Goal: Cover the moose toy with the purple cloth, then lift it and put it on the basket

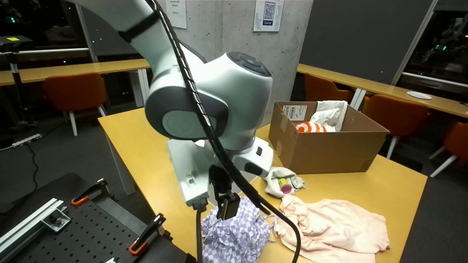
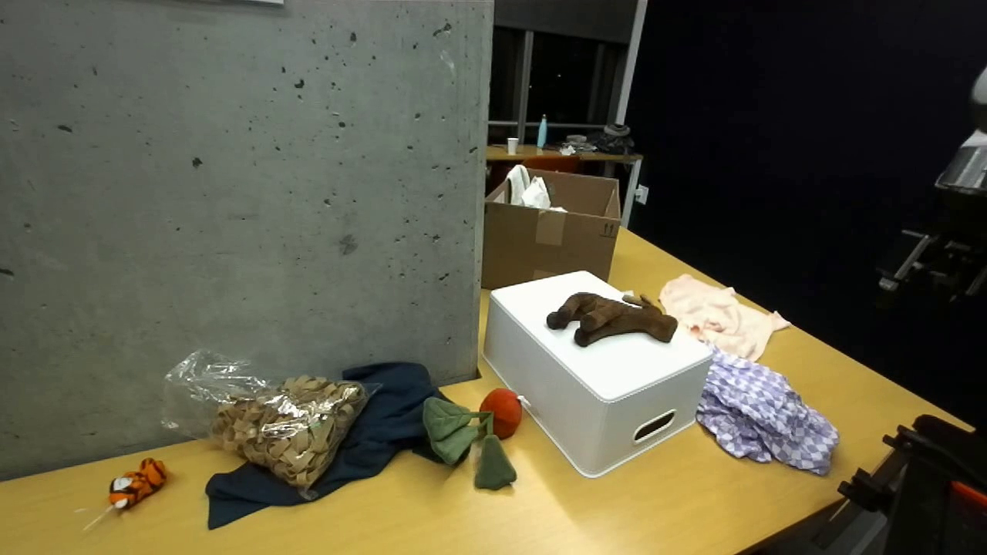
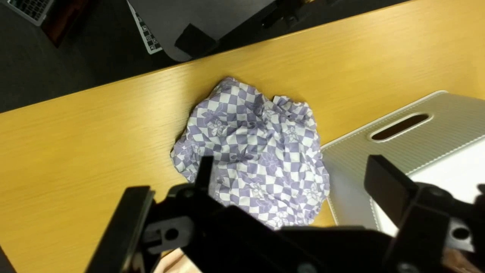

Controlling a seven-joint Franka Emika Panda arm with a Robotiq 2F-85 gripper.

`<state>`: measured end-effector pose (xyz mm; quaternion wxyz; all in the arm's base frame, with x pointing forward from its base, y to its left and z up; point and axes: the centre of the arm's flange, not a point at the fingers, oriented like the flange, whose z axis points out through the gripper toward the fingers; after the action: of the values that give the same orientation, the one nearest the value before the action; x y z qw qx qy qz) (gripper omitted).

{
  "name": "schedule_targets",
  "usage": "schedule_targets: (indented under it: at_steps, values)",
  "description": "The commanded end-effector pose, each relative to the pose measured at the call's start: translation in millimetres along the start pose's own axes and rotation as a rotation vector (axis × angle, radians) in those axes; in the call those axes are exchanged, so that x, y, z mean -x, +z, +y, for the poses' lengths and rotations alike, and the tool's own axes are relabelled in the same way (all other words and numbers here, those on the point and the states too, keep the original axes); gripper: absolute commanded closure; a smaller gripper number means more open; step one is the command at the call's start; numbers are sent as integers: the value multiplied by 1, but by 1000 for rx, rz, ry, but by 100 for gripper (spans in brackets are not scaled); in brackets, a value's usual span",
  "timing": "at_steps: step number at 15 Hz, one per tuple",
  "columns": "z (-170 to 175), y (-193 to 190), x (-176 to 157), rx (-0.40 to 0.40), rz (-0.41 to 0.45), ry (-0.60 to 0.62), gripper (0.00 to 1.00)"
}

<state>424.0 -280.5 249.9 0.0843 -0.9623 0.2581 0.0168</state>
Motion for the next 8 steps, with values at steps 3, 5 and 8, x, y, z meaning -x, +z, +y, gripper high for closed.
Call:
schedule_targets:
  at_steps: [3,5,8]
  values:
    - [17,64,-89,54,-40,44,0]
    - [24,91,-107,59,-55,60,0]
    - [33,133,-122,54,-70,78,0]
